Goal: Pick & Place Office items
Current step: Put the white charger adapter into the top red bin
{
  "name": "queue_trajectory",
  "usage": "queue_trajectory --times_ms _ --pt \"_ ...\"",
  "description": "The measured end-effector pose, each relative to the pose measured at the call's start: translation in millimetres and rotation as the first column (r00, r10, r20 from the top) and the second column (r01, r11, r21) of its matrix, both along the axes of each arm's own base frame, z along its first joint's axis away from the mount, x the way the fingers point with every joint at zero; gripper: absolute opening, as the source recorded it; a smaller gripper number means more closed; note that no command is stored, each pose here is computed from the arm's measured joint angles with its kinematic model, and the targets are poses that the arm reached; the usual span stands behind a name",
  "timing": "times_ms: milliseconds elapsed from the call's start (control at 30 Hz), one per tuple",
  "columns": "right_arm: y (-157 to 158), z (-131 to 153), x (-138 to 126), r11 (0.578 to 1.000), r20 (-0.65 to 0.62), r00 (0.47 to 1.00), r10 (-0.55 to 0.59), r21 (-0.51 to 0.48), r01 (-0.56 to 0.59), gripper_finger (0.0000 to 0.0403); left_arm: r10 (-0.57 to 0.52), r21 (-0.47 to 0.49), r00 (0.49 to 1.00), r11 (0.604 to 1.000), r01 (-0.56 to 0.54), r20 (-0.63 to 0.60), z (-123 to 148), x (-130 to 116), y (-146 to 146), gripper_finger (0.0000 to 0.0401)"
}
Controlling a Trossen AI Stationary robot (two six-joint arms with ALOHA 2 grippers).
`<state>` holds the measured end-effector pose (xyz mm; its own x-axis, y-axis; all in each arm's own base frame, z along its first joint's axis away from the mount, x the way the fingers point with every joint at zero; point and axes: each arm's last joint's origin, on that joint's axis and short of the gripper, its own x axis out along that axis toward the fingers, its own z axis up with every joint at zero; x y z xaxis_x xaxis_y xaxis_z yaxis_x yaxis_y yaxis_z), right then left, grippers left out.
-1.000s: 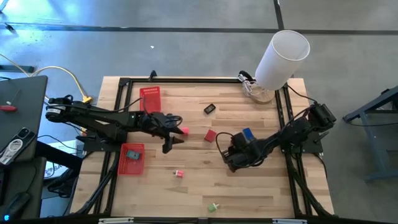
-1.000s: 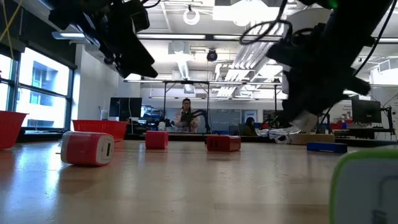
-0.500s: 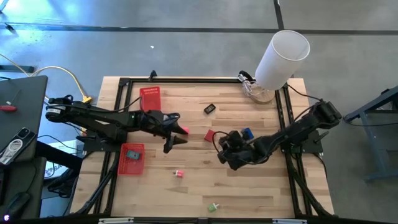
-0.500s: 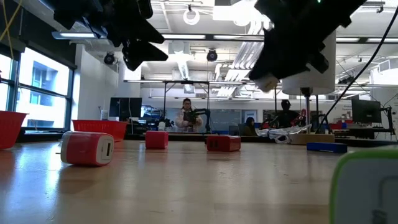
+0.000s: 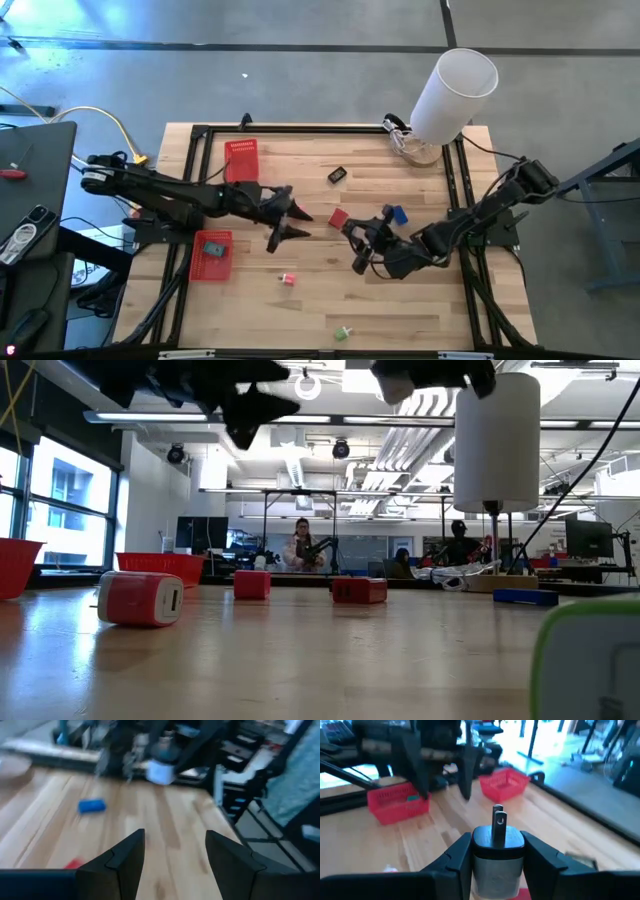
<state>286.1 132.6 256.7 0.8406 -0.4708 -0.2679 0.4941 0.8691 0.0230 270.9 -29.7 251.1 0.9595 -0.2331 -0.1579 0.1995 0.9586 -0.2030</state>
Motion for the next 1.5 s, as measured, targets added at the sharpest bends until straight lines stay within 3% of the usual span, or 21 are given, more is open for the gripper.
queue_trajectory --times_ms 167,433,733,900,1100,1500 --pt "4 13 6 0.995 0.059 0.995 0.080 -0.064 -0.076 0.0122 -0.049 0.071 0.997 0.997 0.044 0.060 -6 9 -9 0.0202" --pt "0 23 12 0.981 0.089 0.986 0.143 -0.142 -0.129 0.0122 -0.044 0.048 0.985 0.998 0.036 0.167 -10 22 -10 0.0202" --pt "-14 17 28 0.966 0.110 0.963 0.247 -0.103 -0.236 0.0122 -0.053 0.079 0.982 0.996 0.039 0.183 -11 23 -12 0.0202" --pt "-16 18 32 0.954 0.129 0.947 0.293 -0.099 -0.282 0.0122 -0.009 0.104 0.981 0.995 -0.012 0.193 -11 23 -10 0.0202" --pt "-21 18 34 0.954 0.134 0.947 0.293 -0.097 -0.282 0.0122 -0.013 0.170 0.977 0.985 -0.023 0.211 -10 23 -10 0.0202" --pt "-31 17 38 0.951 0.124 0.944 0.305 -0.086 -0.296 0.0122 0.031 0.164 0.967 0.984 -0.075 0.251 -6 24 -9 0.0202"
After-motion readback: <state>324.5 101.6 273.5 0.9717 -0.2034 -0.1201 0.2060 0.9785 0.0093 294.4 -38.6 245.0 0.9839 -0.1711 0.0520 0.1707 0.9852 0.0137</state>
